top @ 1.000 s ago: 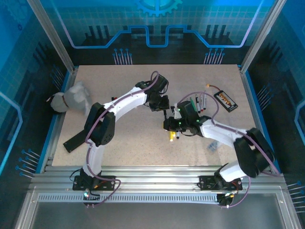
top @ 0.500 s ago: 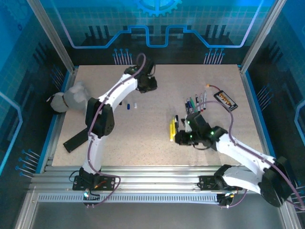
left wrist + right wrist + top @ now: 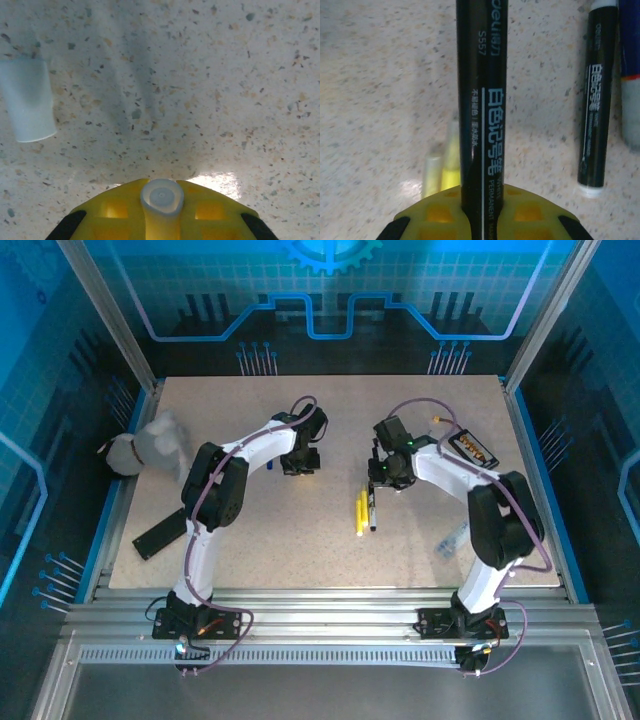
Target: Open the pen caps
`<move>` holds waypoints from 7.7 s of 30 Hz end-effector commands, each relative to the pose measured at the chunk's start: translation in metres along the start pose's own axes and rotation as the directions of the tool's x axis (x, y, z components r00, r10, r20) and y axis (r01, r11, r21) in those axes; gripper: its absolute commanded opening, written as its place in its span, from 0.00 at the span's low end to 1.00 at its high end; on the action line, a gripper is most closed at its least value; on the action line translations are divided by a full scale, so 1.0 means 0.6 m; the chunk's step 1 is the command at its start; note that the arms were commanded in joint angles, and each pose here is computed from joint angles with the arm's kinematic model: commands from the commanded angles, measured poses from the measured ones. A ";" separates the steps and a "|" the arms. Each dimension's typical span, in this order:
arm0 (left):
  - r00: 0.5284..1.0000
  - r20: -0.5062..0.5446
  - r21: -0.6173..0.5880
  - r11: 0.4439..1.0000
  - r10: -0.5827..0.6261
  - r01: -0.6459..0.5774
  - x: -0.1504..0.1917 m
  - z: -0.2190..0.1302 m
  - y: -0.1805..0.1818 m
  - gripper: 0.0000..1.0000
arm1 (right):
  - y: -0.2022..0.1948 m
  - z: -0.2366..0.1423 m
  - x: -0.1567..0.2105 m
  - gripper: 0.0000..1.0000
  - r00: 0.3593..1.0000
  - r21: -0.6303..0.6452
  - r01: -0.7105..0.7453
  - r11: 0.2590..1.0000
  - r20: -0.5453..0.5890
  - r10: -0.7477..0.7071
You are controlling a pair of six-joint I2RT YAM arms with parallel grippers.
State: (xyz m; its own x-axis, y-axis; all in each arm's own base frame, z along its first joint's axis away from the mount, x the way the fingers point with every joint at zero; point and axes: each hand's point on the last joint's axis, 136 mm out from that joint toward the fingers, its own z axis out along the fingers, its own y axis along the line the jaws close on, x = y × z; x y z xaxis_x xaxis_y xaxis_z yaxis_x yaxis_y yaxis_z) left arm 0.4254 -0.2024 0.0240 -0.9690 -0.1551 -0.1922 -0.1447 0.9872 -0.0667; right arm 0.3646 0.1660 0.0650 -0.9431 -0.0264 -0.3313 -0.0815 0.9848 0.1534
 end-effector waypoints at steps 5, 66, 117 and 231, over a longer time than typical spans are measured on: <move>1.000 0.020 -0.105 0.994 0.023 -0.021 -0.006 -0.004 0.039 0.00 | -0.049 0.046 0.002 0.00 0.994 0.171 0.048 0.984 -0.102 -0.030; 0.979 0.034 0.189 0.961 0.201 -0.204 0.127 -0.048 -0.233 0.41 | -0.022 -0.101 0.096 0.47 0.991 -0.027 -0.096 0.995 0.096 0.098; 0.999 0.018 0.420 0.907 0.036 -0.041 0.067 -0.136 -0.224 0.00 | 0.158 -0.057 0.126 0.57 0.999 -0.451 -0.051 0.891 -0.012 0.051; 1.000 0.015 0.034 0.999 0.021 -0.021 -0.004 -0.041 -0.032 0.27 | -0.085 0.027 0.043 0.21 0.988 0.270 0.097 0.958 -0.142 -0.059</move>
State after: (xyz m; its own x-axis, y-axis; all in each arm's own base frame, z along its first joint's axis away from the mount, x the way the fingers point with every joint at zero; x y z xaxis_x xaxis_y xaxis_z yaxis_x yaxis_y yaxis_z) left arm 0.4233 -0.2245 0.0405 -0.9685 -0.1525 -0.1968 -0.1302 0.9840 -0.1219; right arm 0.3505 0.1200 0.0319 -0.9686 -0.1082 -0.2238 -0.0877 0.9912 -0.0995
